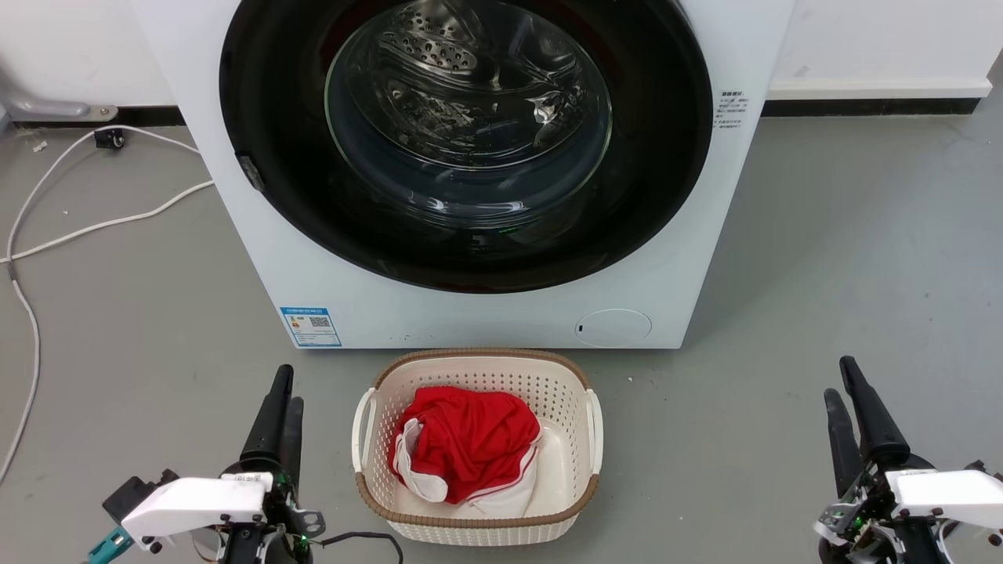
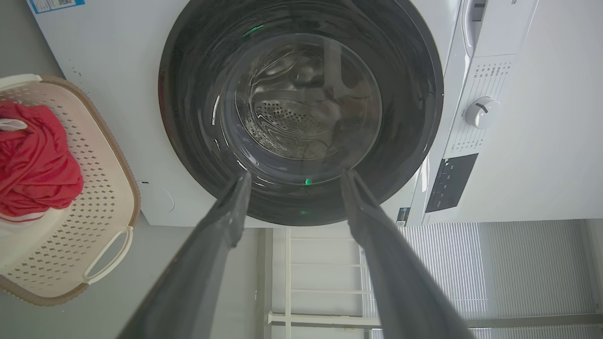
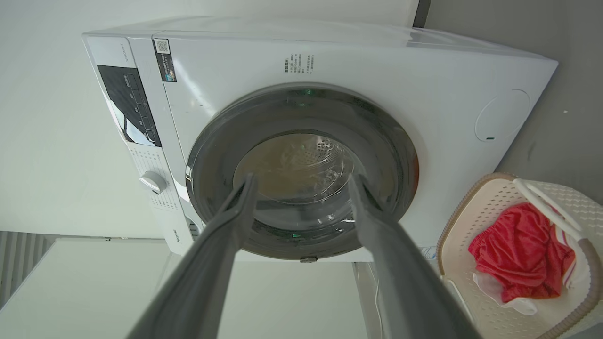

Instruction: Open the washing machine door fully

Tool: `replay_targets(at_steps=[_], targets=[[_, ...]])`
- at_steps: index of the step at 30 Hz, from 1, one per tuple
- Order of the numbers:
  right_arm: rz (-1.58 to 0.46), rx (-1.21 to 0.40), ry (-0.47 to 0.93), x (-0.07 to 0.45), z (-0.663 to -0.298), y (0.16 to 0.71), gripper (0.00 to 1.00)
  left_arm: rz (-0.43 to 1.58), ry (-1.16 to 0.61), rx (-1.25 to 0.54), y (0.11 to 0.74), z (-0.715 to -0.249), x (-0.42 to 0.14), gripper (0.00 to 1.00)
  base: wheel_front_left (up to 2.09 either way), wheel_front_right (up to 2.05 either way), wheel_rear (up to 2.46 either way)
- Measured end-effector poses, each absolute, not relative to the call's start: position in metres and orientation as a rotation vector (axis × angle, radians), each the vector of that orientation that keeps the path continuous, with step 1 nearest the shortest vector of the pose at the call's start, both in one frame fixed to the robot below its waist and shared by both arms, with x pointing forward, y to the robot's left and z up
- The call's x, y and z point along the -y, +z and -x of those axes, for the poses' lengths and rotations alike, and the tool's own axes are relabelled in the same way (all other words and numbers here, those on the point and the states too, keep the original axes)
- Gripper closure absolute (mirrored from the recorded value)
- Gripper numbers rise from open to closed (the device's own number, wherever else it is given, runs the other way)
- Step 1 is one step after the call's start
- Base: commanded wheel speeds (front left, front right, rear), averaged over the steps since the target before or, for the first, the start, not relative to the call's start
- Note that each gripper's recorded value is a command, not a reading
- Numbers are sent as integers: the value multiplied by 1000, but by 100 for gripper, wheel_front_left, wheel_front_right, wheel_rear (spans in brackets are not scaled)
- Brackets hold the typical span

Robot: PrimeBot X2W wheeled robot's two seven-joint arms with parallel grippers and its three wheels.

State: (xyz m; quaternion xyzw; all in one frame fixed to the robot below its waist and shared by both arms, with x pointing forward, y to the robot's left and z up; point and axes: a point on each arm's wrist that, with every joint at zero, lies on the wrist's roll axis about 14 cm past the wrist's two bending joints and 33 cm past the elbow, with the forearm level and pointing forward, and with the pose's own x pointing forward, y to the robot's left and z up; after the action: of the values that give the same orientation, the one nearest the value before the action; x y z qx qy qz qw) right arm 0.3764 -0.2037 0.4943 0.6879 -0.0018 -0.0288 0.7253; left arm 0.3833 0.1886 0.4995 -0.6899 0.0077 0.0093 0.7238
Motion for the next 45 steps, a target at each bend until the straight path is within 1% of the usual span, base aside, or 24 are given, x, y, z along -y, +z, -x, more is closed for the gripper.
replay_targets(at_steps=[4, 13, 24, 40, 45], targets=[[-1454, 18, -59, 204, -376, 499, 0, 1466, 9, 1, 506, -385, -188, 0, 0, 0, 0], [-1281, 50, -29, 201, -376, 512, 0, 1267, -21, 54, 524, -388, -188, 0, 0, 0, 0], [-1024, 67, 8, 192, -373, 522, 0, 1025, -53, 75, 539, -390, -175, 0, 0, 0, 0], [-688, 94, 58, 181, -369, 535, 0, 725, -64, 92, 543, -390, -163, 0, 0, 0, 0], [-640, 98, 66, 178, -367, 536, 0, 650, -71, 96, 543, -388, -160, 0, 0, 0, 0]])
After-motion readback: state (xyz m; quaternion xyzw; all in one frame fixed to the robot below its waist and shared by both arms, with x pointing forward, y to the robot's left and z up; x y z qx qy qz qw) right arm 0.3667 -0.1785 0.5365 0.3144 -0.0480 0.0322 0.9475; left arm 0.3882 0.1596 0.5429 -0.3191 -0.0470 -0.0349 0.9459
